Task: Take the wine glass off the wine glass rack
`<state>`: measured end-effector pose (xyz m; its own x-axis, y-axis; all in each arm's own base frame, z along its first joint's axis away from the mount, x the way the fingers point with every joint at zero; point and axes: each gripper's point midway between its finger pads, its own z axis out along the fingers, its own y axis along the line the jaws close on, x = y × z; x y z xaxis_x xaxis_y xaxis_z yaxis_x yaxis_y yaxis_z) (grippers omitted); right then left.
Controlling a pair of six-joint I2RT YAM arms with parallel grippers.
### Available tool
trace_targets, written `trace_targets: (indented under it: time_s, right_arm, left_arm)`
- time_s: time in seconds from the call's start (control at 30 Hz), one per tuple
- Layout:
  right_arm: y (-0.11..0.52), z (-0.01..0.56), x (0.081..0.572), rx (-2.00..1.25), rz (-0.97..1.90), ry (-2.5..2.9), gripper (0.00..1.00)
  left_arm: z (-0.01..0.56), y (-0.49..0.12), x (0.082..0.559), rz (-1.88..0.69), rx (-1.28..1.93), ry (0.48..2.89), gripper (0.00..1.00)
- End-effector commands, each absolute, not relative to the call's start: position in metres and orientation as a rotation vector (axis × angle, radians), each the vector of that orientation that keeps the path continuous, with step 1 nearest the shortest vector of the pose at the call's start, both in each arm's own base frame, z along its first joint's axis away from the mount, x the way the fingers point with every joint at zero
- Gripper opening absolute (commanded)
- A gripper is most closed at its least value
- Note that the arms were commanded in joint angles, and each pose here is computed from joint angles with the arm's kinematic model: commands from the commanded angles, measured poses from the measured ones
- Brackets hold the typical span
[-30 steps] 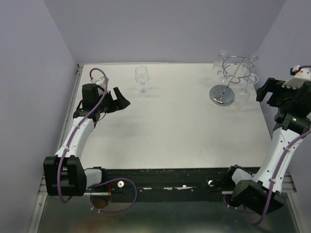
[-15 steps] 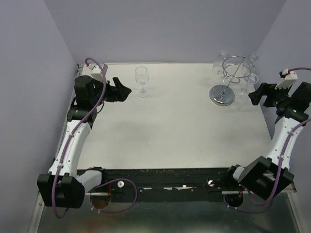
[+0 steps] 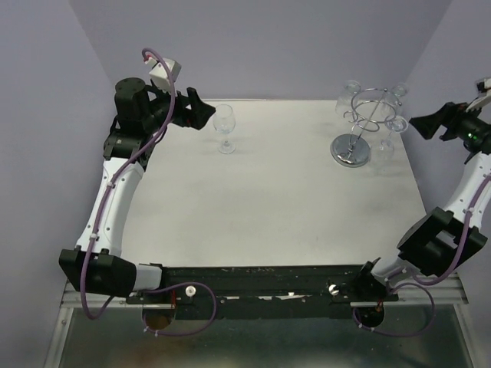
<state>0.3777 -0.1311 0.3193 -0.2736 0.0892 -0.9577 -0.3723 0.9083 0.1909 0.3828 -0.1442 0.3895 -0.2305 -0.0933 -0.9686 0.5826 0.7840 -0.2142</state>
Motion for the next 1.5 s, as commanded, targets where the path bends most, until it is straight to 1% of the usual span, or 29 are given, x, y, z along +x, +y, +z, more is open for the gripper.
trace_targets:
  time_s: [0.0, 0.07, 0.1, 0.13, 0.17, 0.23, 0.27, 0.3, 0.37, 0.47, 0.5, 0.57, 0.6, 0.7, 0.83, 0.9, 0.97, 1.07, 1.27, 1.37, 1.47]
  right_arm:
    - [-0.119, 0.413, 0.375, -0.145, 0.512, 1.675, 1.0]
    - [-0.131, 0.434, 0.38, -0.006, 0.504, 1.671, 0.99]
    - [-0.133, 0.442, 0.38, 0.023, 0.514, 1.659, 0.93]
    - [-0.137, 0.441, 0.38, 0.041, 0.515, 1.652, 0.85]
    - [-0.137, 0.443, 0.381, 0.017, 0.504, 1.633, 0.84]
    - [-0.122, 0.442, 0.373, -0.158, 0.534, 1.612, 0.85]
    - [-0.117, 0.436, 0.368, -0.194, 0.531, 1.614, 0.87]
    - [-0.116, 0.432, 0.366, -0.212, 0.495, 1.603, 1.0]
    - [-0.114, 0.412, 0.359, -0.237, 0.4, 1.587, 1.0]
    - [-0.123, 0.361, 0.352, -0.27, 0.229, 1.621, 1.0]
    - [-0.127, 0.342, 0.351, -0.271, 0.206, 1.652, 1.0]
    - [-0.121, 0.309, 0.344, -0.378, 0.183, 1.689, 1.0]
    - [-0.117, 0.294, 0.34, -0.434, 0.179, 1.694, 0.98]
    - [-0.106, 0.266, 0.333, -0.513, 0.209, 1.684, 0.89]
    - [-0.1, 0.247, 0.333, -0.58, 0.232, 1.646, 0.73]
    - [-0.104, 0.244, 0.34, -0.578, 0.243, 1.628, 0.68]
    - [-0.108, 0.242, 0.347, -0.591, 0.243, 1.61, 0.66]
    - [-0.119, 0.241, 0.359, -0.6, 0.213, 1.584, 0.64]
    - [-0.138, 0.234, 0.384, -0.594, 0.219, 1.56, 0.62]
    - [-0.142, 0.232, 0.396, -0.593, 0.259, 1.547, 0.63]
    - [-0.131, 0.234, 0.402, -0.633, 0.352, 1.53, 0.63]
  left_arm:
    - [0.399, -0.155, 0.39, -0.683, 0.403, 1.666, 0.99]
    - [0.403, -0.162, 0.39, -0.704, 0.413, 1.644, 0.99]
    - [0.402, -0.165, 0.39, -0.715, 0.419, 1.638, 0.99]
    - [0.402, -0.167, 0.39, -0.725, 0.418, 1.633, 0.99]
    - [0.401, -0.167, 0.392, -0.728, 0.414, 1.632, 0.99]
    - [0.399, -0.169, 0.396, -0.721, 0.414, 1.642, 0.99]
    - [0.397, -0.17, 0.396, -0.718, 0.421, 1.646, 0.99]
    - [0.397, -0.173, 0.394, -0.716, 0.435, 1.646, 0.99]
    - [0.395, -0.18, 0.389, -0.713, 0.474, 1.642, 0.99]
    - [0.388, -0.191, 0.382, -0.719, 0.514, 1.65, 0.99]
    - [0.387, -0.193, 0.383, -0.722, 0.517, 1.654, 0.99]
    - [0.384, -0.197, 0.384, -0.724, 0.53, 1.668, 0.99]
    - [0.383, -0.199, 0.385, -0.722, 0.539, 1.678, 0.99]
    - [0.382, -0.202, 0.392, -0.717, 0.546, 1.696, 0.99]
    - [0.375, -0.207, 0.406, -0.749, 0.517, 1.747, 0.99]
    - [0.368, -0.211, 0.413, -0.764, 0.515, 1.783, 0.99]
    - [0.365, -0.212, 0.421, -0.751, 0.527, 1.792, 0.99]
    - [0.361, -0.211, 0.435, -0.645, 0.58, 1.796, 0.99]
    - [0.372, -0.211, 0.457, -0.492, 0.67, 1.745, 0.99]
    - [0.371, -0.211, 0.464, -0.456, 0.679, 1.753, 0.99]
    - [0.368, -0.214, 0.468, -0.419, 0.695, 1.761, 0.99]
